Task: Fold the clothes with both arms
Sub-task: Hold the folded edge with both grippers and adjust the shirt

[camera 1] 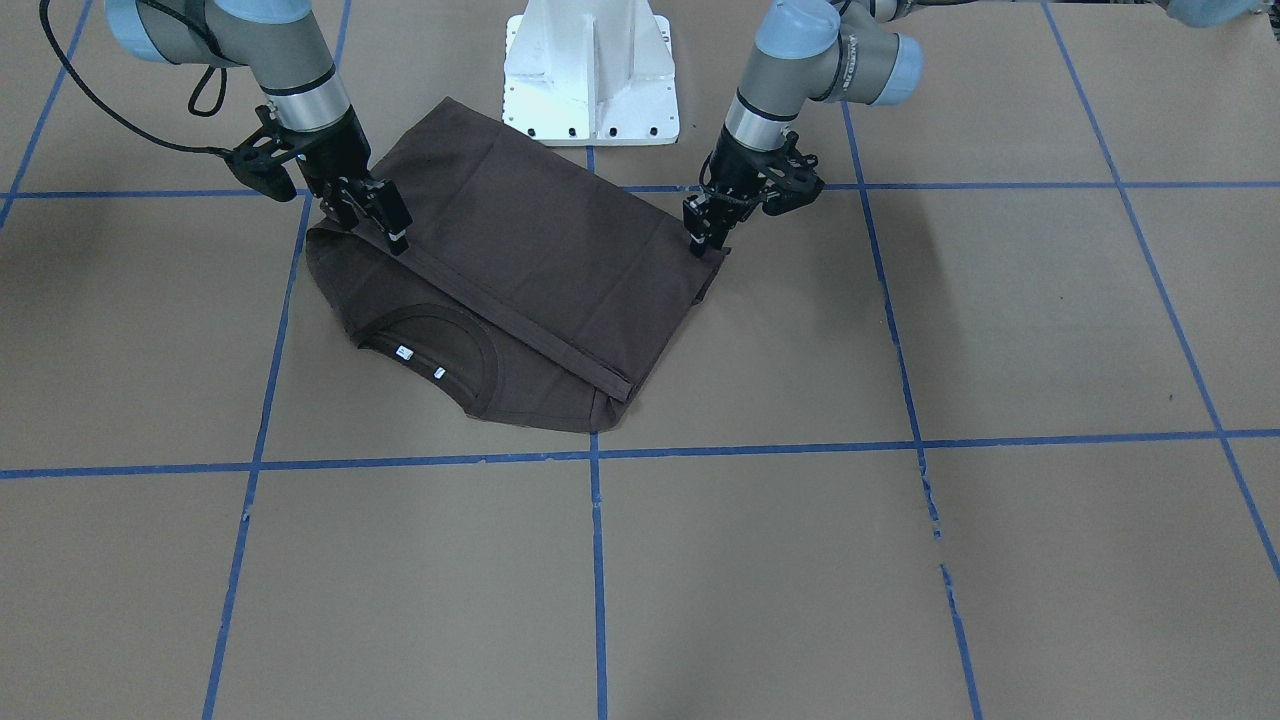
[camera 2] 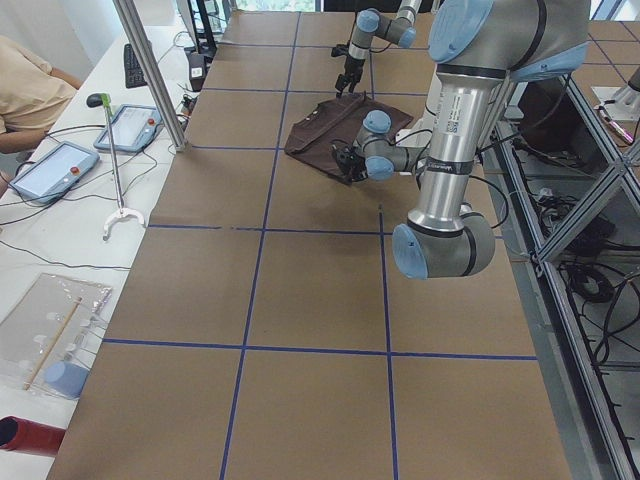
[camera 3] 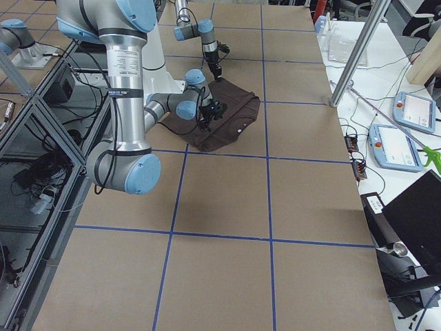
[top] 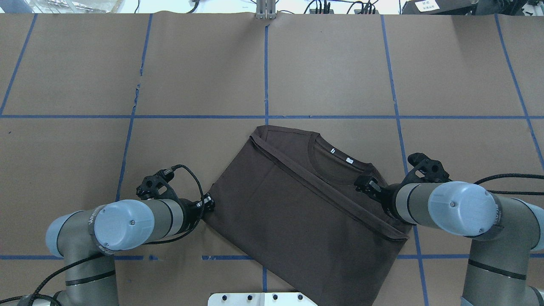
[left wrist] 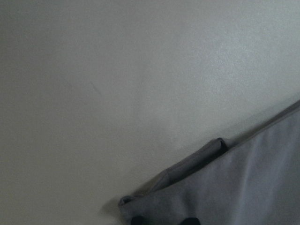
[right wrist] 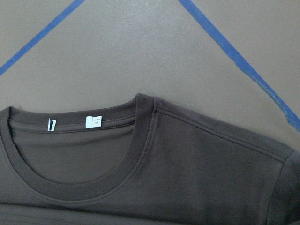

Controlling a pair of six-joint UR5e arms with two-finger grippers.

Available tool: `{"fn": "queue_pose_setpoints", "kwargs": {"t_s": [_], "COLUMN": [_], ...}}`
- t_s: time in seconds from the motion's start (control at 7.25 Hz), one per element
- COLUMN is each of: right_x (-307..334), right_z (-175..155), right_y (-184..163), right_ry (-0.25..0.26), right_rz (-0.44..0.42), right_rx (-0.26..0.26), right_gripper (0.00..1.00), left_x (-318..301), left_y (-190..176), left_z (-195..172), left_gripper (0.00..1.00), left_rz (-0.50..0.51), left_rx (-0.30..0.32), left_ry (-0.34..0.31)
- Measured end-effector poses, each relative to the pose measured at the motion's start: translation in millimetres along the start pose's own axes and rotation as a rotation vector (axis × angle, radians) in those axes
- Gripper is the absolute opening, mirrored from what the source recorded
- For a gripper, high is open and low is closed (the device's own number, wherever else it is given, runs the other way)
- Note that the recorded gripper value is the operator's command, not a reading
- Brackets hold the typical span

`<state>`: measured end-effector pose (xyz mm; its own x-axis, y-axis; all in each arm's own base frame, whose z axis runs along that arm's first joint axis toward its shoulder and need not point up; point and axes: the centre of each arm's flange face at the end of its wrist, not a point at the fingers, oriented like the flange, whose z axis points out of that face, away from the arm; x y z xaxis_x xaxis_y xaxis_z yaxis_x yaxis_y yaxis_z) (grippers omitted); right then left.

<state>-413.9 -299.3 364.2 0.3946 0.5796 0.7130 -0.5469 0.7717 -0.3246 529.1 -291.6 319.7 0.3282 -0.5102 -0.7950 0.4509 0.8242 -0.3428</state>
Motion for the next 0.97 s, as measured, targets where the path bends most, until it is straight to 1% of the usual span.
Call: {"fn": "queue_pose_setpoints", "kwargs": {"t_s": [0.28,0.55,0.69,0.83,0.97], "right_x": [0.3,0.2,0.0,-0.7,-1.6], "right_z": [0.5,0.8,0.8,0.5,0.3], "right_y": [0.0,0.4,0.7,1.2,1.8], "right_ry": [0.001,0.002,0.001,-0.001,-0.002], "right_rz": [-0.001,0.0,0.0,-0.001,-0.001], "right_rx": [0.0,0.0,0.0,-0.002,-0.003], "right_gripper": [1.0,1.0,1.0,1.0,1.0], "left_x": [1.2,1.1,2.6,5.4,8.0], "left_y": [-10.4,-25.8,-32.8,-34.7,-32.1], "left_z": [-0.9,-0.3,-1.7,-5.0,-8.6], "left_gripper": [0.0,0.0,0.25,0.44,0.47], "left_rz": [-0.005,0.019,0.034,0.039,0.04], "left_rx": [0.017,0.05,0.062,0.065,0.059], "left_ry": [-0.001,-0.027,-0.031,-0.027,-0.019]}}
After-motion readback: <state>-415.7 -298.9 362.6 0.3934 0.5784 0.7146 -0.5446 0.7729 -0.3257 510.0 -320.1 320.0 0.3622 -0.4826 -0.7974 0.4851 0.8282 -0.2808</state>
